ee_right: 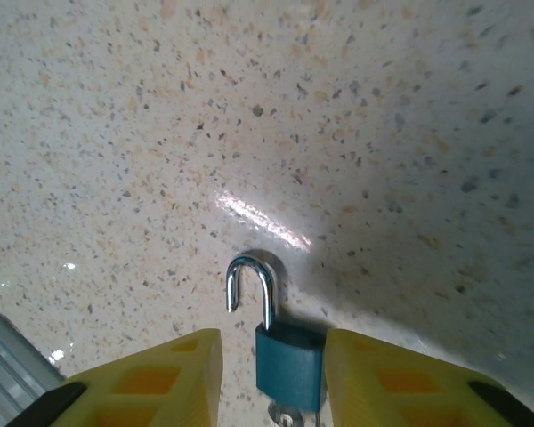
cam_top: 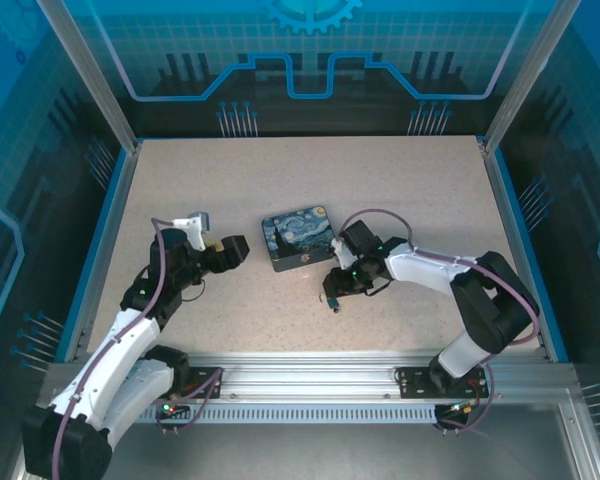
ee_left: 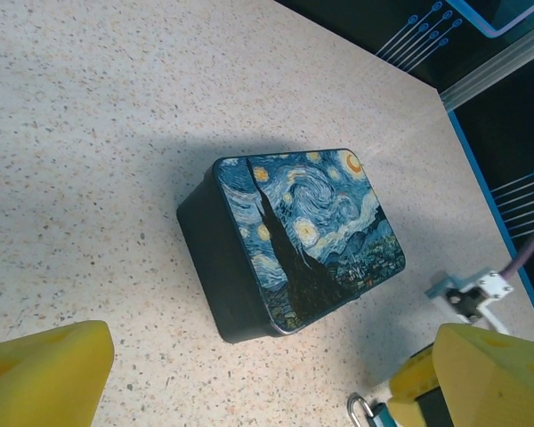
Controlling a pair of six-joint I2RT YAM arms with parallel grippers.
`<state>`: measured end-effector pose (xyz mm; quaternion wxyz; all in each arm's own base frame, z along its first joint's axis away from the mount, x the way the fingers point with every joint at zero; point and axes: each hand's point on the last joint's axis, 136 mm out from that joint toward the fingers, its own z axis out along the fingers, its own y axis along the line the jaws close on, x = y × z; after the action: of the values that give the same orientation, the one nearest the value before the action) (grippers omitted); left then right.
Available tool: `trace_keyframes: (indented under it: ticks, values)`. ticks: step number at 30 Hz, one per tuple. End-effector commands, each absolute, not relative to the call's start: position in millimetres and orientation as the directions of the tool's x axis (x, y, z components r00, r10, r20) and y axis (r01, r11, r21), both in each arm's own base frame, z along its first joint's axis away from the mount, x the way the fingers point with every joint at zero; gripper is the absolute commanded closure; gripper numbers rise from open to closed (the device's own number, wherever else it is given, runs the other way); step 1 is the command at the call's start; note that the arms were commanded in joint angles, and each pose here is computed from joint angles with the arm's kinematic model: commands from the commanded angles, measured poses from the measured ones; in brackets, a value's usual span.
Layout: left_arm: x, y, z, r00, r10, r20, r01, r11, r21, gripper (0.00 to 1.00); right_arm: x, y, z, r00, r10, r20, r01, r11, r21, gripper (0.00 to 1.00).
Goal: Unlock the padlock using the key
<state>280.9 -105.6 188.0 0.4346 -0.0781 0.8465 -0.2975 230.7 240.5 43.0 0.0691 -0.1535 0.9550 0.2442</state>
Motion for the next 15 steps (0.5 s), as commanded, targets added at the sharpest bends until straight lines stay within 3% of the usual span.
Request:
trace_keyframes:
  ticks: [1,7,15]
  values:
    - [279,-95,185,-0.590,-0.380,-0.712,0.108,0.837,-0.536,0.06,243,233,81,-0.910,-0.261,-0.323,-0.375,0.848,0.374,0.64]
    - [277,-79,189,-0.524,-0.400,-0.752,0.063,0.862,-0.503,0.05,255,189,129,-0.819,-0.193,-0.540,-0.362,0.904,0.227,0.62]
    - [274,-48,197,-0.403,-0.388,-0.829,-0.023,0.910,-0.415,0.01,258,137,164,-0.645,-0.099,-0.758,-0.325,0.933,0.155,0.39]
